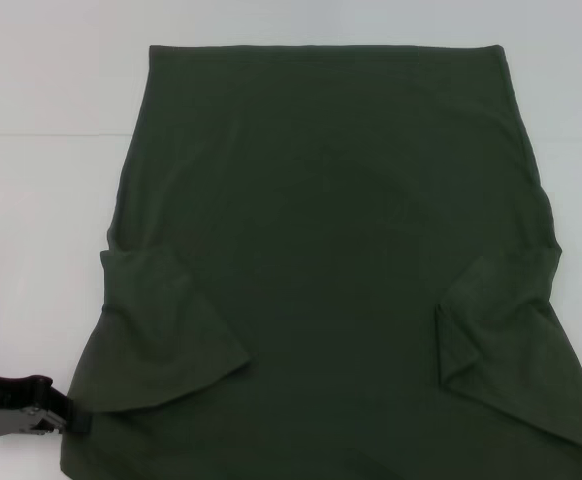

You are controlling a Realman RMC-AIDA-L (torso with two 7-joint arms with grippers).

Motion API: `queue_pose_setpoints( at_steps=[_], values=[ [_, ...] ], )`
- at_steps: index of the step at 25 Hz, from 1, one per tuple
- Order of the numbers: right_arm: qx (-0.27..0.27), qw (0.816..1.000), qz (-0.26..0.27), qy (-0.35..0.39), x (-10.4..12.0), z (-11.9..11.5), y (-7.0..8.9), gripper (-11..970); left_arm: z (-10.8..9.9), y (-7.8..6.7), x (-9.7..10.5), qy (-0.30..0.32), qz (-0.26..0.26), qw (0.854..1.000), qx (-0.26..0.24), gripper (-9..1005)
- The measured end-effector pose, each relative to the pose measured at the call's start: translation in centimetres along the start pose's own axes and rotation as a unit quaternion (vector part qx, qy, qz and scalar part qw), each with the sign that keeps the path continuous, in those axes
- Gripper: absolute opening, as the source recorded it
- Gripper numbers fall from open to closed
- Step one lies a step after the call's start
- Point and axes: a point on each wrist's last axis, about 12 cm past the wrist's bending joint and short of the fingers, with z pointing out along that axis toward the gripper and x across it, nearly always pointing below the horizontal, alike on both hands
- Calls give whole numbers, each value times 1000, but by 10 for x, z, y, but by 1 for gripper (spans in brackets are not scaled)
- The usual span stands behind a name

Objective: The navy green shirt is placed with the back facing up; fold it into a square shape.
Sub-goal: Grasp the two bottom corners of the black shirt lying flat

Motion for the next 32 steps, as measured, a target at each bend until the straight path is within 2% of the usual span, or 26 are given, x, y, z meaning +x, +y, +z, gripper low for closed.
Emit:
queue_pose_setpoints(
  at_steps=[7,23,32],
  values=[
    [16,1000,8,26,10,20,-6,884,0,1,-1,-3,0,1000,-2,28],
    [24,999,10,29,6,52,-7,884,0,1,0,-3,-1,1000,-1,28],
    [26,999,7,28,4,59,-7,884,2,1,1,-2,-1,1000,0,28]
  ],
)
